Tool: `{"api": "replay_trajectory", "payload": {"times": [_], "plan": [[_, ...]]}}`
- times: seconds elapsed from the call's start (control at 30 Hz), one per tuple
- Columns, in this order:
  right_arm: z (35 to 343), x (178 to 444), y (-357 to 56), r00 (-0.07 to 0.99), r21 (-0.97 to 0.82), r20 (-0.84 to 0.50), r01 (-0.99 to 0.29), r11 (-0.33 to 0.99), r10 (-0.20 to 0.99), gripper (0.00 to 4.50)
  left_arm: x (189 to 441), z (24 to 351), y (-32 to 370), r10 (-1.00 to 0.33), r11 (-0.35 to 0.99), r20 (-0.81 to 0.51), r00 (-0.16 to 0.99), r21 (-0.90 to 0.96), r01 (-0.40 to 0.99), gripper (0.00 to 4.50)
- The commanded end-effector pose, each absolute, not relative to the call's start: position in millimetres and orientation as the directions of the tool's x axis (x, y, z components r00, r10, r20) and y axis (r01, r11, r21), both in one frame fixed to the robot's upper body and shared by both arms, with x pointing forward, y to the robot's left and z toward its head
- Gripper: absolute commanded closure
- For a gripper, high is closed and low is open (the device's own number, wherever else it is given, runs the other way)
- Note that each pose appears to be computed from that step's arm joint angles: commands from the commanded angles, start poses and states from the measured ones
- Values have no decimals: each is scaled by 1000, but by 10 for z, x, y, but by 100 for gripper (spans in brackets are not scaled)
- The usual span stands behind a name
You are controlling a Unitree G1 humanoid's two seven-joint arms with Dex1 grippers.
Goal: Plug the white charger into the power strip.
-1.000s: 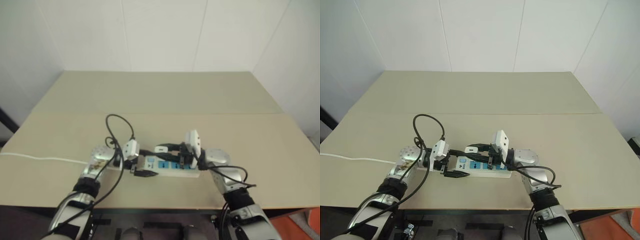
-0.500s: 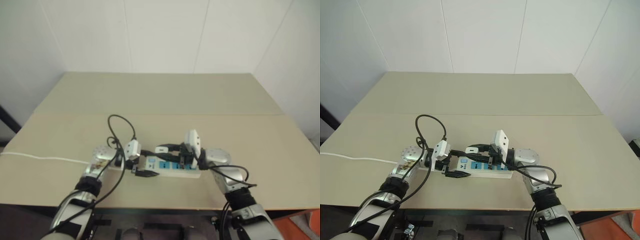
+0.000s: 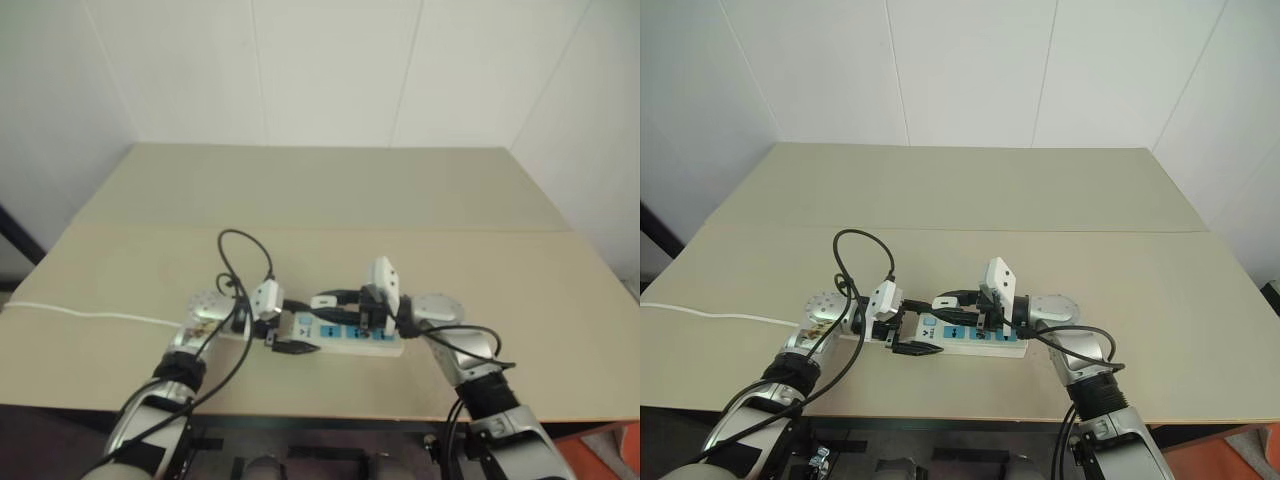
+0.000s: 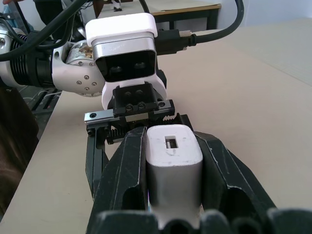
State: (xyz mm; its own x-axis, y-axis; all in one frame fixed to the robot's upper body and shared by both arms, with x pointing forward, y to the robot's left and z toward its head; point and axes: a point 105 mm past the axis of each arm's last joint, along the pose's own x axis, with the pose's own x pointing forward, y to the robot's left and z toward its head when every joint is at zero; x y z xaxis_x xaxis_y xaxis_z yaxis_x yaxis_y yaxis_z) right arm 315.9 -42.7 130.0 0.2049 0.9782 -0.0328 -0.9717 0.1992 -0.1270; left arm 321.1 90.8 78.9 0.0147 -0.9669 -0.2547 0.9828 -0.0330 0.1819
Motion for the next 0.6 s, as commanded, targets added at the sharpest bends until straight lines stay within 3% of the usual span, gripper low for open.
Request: {"api": "replay_trajectory", "payload": {"times": [0.03,0.2,0.6], "plan": [[1335,3130,-388,190,-136,-17,-973,186,982,334,3161,578,894,-946,-46,-323,-6,117,992,121],[1284,3152,-389,223,-147,25,-963,224,975,334,3172,584,918,-946,-38,-325,3,120,992,121],[1034,3236,-564,288,-149,-11,-947,283,958,334,3180,590,970,-944,-27,-329,15,122,992,121]]}}
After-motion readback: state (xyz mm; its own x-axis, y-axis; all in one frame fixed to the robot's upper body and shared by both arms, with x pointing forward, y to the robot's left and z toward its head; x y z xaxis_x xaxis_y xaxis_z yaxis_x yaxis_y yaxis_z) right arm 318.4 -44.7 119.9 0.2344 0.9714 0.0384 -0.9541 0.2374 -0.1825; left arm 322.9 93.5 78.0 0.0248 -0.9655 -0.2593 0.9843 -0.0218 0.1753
